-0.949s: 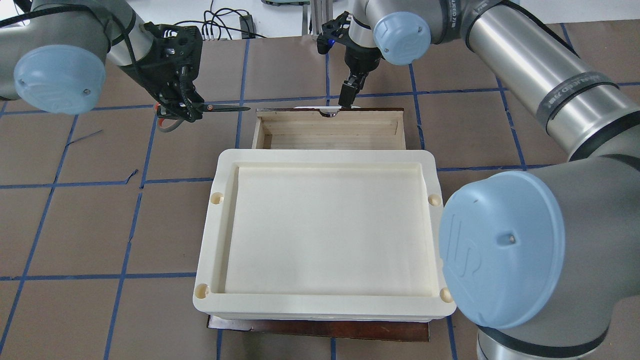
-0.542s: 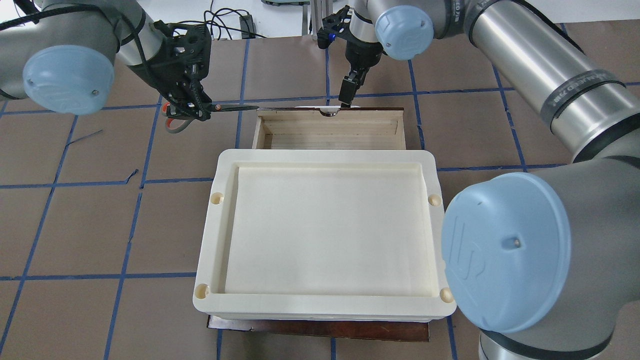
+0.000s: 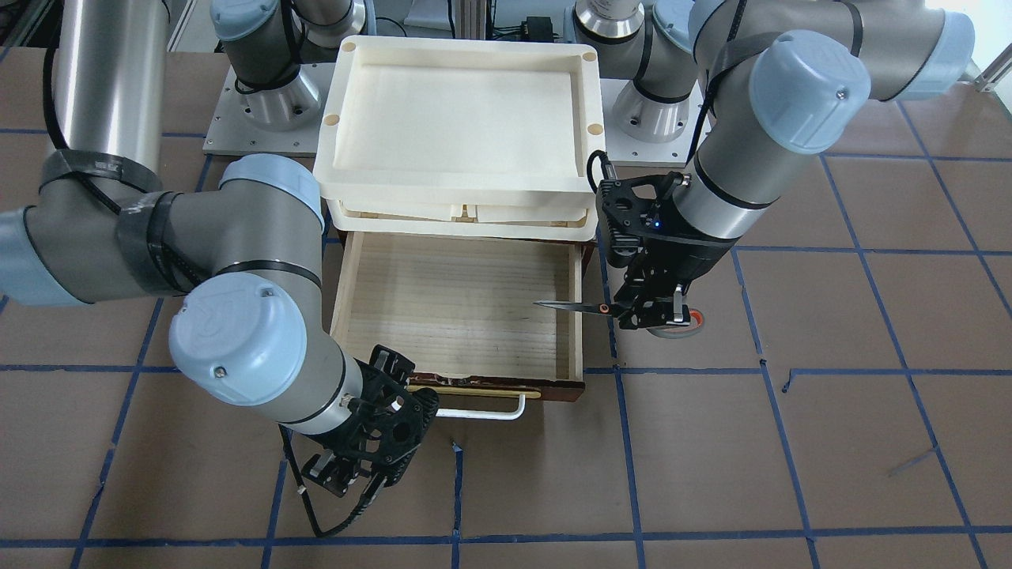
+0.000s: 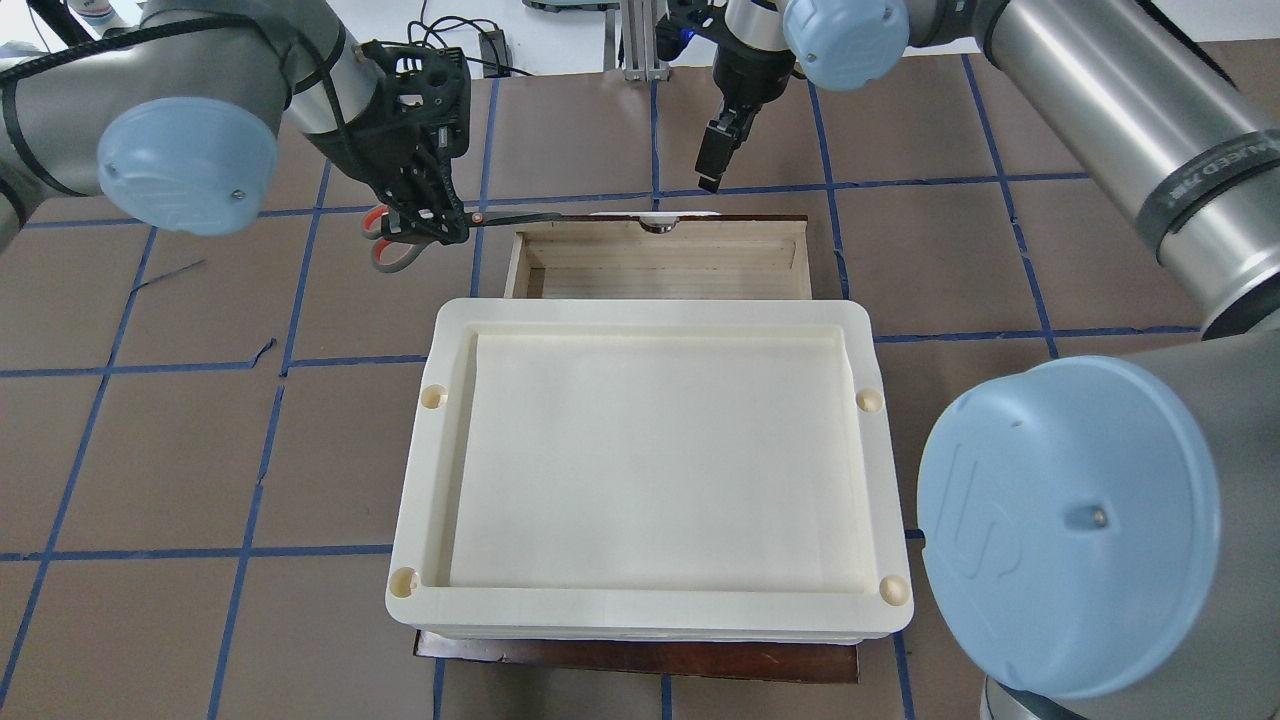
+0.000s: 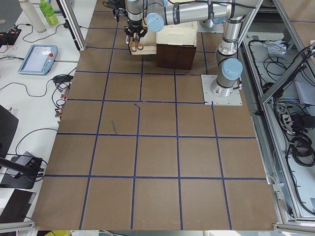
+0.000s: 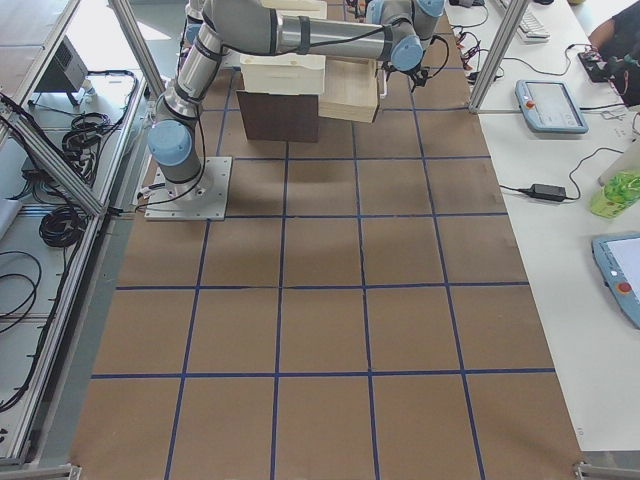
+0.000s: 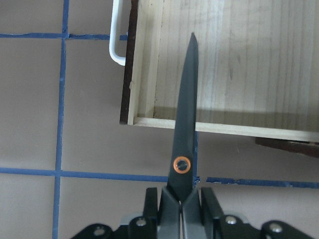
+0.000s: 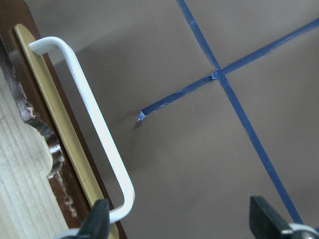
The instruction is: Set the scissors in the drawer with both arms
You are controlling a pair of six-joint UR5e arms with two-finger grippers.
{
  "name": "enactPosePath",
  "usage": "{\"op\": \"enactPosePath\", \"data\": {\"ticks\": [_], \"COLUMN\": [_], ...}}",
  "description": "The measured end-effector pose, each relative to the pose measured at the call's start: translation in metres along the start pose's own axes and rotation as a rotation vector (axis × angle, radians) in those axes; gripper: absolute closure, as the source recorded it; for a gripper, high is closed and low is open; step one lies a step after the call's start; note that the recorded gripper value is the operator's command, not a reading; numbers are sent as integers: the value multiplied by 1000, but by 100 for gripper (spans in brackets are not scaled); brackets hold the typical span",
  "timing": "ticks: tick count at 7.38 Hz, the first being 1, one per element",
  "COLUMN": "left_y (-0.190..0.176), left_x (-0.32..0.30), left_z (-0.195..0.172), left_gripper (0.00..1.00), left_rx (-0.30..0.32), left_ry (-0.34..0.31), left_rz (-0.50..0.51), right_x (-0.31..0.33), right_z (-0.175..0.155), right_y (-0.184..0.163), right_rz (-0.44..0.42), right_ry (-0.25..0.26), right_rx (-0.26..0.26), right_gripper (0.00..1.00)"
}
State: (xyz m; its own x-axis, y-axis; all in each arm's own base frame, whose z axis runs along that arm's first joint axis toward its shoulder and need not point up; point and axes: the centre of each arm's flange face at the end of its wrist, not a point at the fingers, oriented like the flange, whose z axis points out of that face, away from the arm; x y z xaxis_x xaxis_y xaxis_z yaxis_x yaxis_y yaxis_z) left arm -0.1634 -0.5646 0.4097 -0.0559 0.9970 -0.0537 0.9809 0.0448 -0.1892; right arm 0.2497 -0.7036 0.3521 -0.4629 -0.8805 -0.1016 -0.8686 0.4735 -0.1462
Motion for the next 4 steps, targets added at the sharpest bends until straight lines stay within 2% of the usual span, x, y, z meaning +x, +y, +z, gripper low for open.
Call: {"op": "enactPosePath", "data": {"ticks": [2,4], "left_y": [-19,-42], "left_x": [4,7], "left_z": [6,21], "left_gripper": [81,81], "left_rx": [48,62], "left_ry": [12,30], "left_rz": [-17,-14], "right_x": [9,-17], "right_z": [-59,-112], "right_y": [39,82], "right_rz": [90,209], "right_ry": [39,46], "right_rx": [27,22], "right_gripper": [0,0]}}
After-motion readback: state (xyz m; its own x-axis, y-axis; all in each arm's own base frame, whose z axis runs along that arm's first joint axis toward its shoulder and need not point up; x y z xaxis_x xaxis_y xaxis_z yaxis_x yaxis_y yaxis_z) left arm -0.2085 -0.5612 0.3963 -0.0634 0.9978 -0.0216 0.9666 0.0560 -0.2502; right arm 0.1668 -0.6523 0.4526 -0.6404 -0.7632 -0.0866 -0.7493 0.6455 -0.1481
